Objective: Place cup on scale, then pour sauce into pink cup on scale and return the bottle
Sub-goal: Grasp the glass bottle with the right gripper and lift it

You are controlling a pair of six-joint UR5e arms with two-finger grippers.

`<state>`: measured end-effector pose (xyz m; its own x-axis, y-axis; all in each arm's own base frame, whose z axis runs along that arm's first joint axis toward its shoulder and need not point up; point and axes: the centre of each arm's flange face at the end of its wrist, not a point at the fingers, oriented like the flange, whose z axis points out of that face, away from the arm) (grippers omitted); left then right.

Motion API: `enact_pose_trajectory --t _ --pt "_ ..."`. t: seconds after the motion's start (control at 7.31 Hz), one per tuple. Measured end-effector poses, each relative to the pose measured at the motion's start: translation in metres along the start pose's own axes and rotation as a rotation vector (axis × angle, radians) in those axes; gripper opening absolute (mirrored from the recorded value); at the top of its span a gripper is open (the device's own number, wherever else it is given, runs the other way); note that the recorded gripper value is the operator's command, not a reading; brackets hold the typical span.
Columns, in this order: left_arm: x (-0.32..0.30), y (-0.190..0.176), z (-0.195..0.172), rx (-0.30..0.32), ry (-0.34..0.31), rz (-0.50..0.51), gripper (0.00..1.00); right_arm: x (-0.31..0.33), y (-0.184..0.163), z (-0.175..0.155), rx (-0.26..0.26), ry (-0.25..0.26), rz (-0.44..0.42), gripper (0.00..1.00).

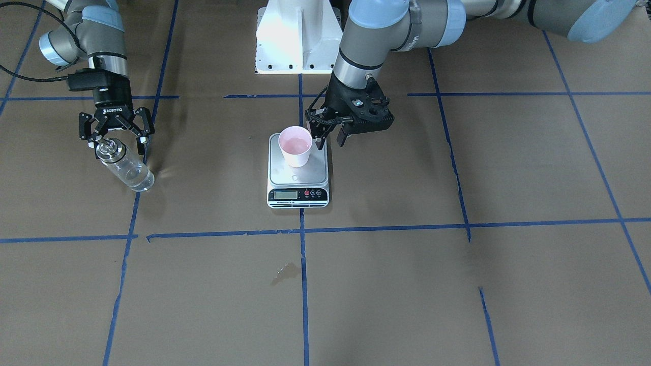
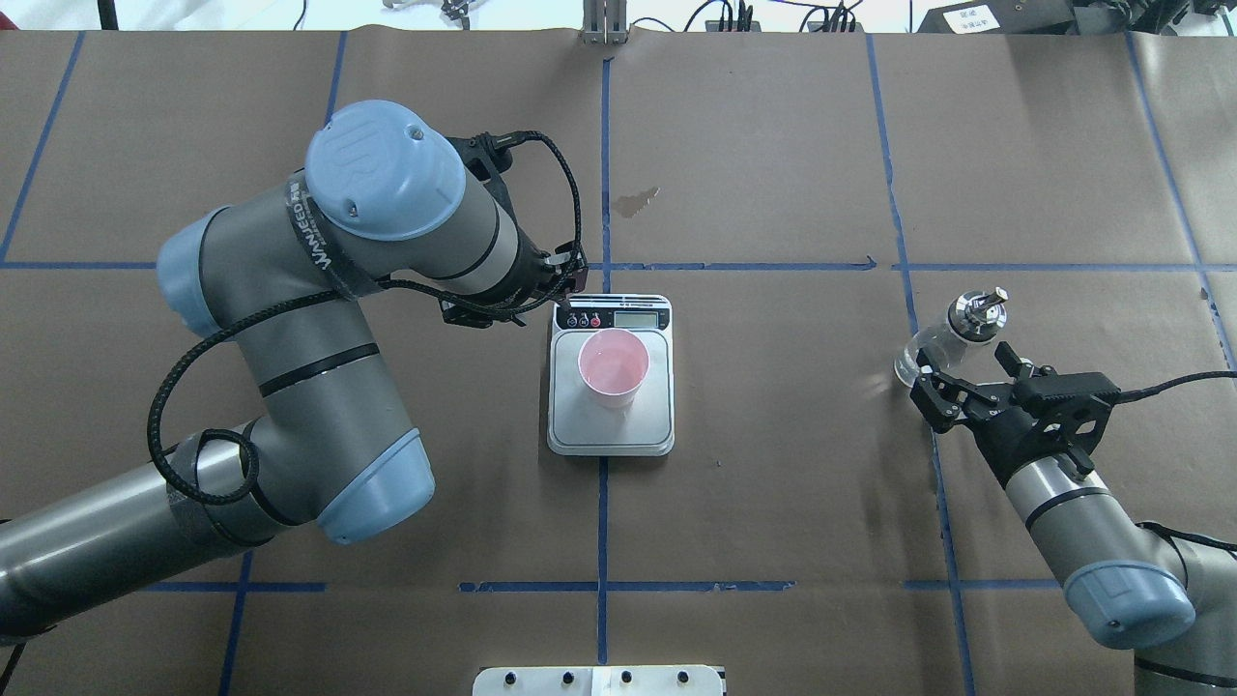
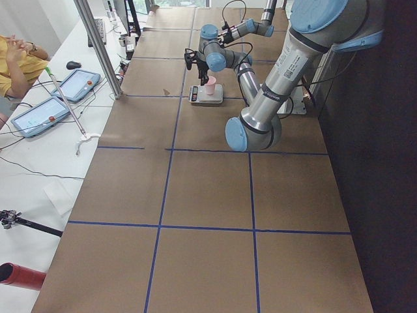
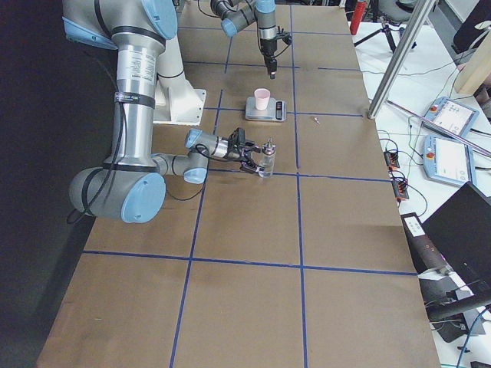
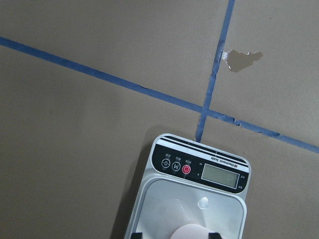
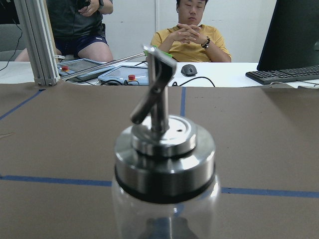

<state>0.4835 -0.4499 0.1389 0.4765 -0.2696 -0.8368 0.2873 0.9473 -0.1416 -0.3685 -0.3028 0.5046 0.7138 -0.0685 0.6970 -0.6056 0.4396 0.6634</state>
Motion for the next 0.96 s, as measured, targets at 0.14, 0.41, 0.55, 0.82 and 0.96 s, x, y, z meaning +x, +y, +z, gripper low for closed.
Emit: enact_pose_trajectory --t 0.14,0.41,0.55,0.82,0.96 --pt "0.000 0.000 0.000 0.000 0.000 0.000 0.54 0.001 0.000 0.003 0.000 0.005 -0.003 0.98" --pt "0.000 0.000 0.000 -0.001 0.000 0.000 0.54 0.004 -0.005 0.009 -0.006 0.010 0.002 0.98" --pt "0.001 0.001 0.000 -0.001 0.001 0.001 0.54 0.004 -0.007 0.012 -0.010 0.012 0.004 0.98" --pt "0.000 0.000 0.000 -0.001 0.000 0.000 0.54 0.003 -0.009 0.016 -0.012 0.013 0.006 0.98" --pt "0.000 0.000 0.000 -0.001 -0.001 0.000 0.54 0.003 -0.009 0.017 -0.011 0.014 0.003 0.98"
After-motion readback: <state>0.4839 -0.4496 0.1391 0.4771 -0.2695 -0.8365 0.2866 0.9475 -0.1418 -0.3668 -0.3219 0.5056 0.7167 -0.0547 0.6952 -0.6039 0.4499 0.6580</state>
